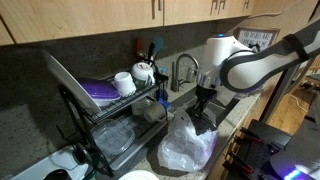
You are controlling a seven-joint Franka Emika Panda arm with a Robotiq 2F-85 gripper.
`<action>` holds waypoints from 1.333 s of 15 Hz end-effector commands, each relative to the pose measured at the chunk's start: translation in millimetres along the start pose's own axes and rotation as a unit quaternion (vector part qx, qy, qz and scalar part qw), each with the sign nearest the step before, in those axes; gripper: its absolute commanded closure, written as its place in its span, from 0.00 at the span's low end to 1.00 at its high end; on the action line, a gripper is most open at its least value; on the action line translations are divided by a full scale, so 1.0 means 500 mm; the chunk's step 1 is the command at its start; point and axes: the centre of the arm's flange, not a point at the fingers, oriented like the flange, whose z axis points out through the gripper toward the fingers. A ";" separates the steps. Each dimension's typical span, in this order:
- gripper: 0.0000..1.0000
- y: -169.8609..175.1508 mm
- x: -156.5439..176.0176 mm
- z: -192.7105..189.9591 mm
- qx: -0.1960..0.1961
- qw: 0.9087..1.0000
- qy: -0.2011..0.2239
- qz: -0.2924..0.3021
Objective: Move the plastic bag to the right then remove the plastic container from the plastic bag.
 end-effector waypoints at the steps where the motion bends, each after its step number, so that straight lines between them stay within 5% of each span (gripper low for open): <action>1: 0.97 -0.074 0.013 -0.117 -0.076 0.997 0.020 -0.002; 8: 0.97 -0.128 0.016 -0.222 -0.122 0.991 0.056 -0.005; 20: 0.97 -0.049 -0.091 -0.375 -0.005 0.998 0.060 0.021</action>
